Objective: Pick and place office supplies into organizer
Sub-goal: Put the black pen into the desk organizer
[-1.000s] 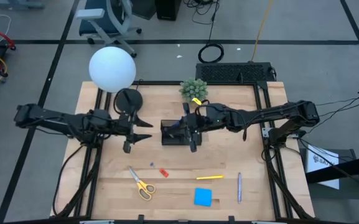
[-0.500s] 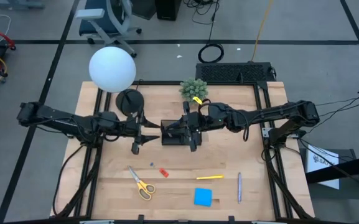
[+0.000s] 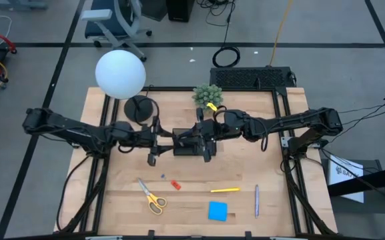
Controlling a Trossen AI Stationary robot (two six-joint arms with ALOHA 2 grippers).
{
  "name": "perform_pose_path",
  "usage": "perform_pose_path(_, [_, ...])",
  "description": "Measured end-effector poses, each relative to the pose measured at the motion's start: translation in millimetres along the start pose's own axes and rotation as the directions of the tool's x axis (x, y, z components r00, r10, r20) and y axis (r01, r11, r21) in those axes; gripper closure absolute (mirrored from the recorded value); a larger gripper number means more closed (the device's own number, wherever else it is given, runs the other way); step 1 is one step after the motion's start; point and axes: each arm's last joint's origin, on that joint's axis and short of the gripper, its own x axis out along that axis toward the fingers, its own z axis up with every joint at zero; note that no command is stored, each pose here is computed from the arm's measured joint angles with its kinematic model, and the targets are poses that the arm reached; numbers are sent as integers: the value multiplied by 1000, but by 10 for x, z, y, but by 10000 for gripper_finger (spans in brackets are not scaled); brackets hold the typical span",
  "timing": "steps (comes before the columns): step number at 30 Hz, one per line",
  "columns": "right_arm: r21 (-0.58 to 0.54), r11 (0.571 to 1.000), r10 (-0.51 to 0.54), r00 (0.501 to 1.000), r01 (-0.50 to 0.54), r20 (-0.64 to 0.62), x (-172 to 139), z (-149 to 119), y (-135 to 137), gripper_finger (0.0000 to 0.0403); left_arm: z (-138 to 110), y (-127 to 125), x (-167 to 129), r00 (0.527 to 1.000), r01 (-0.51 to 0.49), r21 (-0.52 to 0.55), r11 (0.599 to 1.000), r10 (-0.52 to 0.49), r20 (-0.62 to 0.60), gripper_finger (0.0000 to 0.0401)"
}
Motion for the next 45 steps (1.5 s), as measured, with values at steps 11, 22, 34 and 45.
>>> perform_pose_path(11, [-3,1000,-1,1000,1,22,0,22,-1,375,-22,16,71,999,-14,-2,1000,14,41,210])
perform_pose_path(22, [-11,1000,-2,999,3,53,-1,52,-2,376,-30,15,95,998,-14,-2,1000,14,58,210])
perform_pose_path(34, [-16,1000,-2,996,4,92,105,-44,-12,377,-18,12,95,998,-2,-27,1000,4,70,210])
perform_pose_path(45, [-38,999,-2,994,7,114,135,-66,-15,376,-45,12,96,999,-1,-46,999,3,42,231])
